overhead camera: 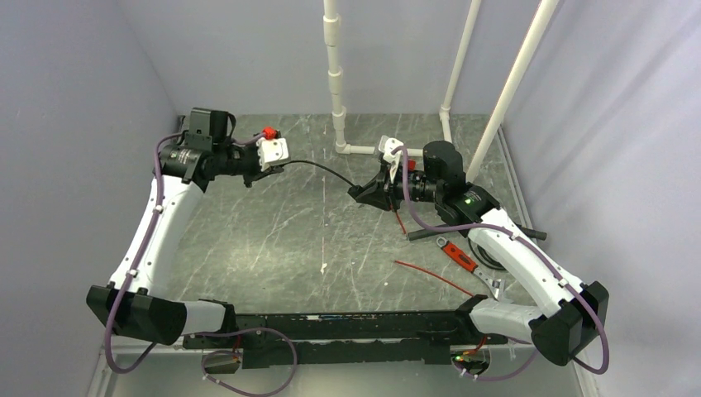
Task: Lock with the key
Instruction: Pick up the lock from the center of the board, then lock the lock.
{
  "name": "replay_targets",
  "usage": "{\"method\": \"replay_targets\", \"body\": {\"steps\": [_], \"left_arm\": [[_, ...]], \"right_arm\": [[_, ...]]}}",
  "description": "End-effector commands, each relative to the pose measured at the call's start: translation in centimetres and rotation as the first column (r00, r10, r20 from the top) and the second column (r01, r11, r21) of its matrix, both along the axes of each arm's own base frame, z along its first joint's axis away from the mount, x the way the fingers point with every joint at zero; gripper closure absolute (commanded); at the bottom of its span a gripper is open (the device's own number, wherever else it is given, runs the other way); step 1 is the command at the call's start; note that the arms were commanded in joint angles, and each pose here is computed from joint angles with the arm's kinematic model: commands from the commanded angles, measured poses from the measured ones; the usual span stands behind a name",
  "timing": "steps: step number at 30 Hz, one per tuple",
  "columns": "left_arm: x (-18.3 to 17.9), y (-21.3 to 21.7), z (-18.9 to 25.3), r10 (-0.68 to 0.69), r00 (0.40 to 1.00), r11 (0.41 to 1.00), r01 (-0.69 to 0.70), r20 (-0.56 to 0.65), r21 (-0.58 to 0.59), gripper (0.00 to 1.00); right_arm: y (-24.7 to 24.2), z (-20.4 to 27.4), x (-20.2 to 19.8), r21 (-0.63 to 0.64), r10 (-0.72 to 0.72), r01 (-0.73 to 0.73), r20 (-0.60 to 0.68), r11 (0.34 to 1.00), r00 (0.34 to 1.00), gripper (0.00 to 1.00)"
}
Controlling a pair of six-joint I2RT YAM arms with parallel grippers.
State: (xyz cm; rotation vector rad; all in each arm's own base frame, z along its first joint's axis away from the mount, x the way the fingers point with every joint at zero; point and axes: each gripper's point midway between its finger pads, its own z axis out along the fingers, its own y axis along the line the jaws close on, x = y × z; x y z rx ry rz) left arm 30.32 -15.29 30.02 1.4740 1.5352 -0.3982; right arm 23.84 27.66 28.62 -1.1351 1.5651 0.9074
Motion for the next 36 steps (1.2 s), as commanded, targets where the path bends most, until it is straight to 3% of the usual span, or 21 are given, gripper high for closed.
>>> {"method": "replay_targets", "body": {"steps": [1, 5, 8, 12, 18, 32, 36], "left_arm": [[0.1, -1.2, 1.1, 0.02, 1.0, 0.999, -0.019, 0.021, -0.047, 1.0], [-1.1, -3.5, 5.1, 0.036, 0.994, 0.96, -0.062, -0.101, -0.272, 1.0], [-2.7, -5.9, 9.2, -0.036, 0.972, 0.866, -0.085, -0.231, -0.493, 1.0], [-3.1, -7.9, 13.3, -0.075, 0.954, 0.74, -0.141, -0.29, -0.657, 1.0], [-3.3, -10.6, 16.0, -0.128, 0.943, 0.663, -0.15, -0.308, -0.734, 1.0], [-3.3, -13.4, 15.6, -0.164, 0.929, 0.637, -0.157, -0.331, -0.755, 1.0], [-3.3, -13.7, 15.3, -0.179, 0.921, 0.638, -0.16, -0.347, -0.753, 1.0]], "right_arm": [[0.5, 3.8, -0.1, 0.072, 0.029, -0.039, 0.131, 0.997, 0.991, 1.0], [0.6, 4.4, 0.8, 0.111, -0.021, 0.005, 0.143, 0.994, 0.99, 1.0], [0.8, 5.7, 1.8, 0.179, -0.08, 0.052, 0.154, 0.982, 0.985, 1.0], [0.8, 8.0, 3.0, 0.29, -0.155, 0.094, 0.195, 0.952, 0.969, 1.0], [1.4, 10.0, 3.2, 0.363, -0.177, 0.079, 0.247, 0.928, 0.953, 1.0], [2.1, 11.3, 1.8, 0.388, -0.147, 0.027, 0.282, 0.921, 0.948, 1.0], [2.3, 11.7, 1.8, 0.411, -0.145, 0.036, 0.238, 0.911, 0.96, 1.0]]}}
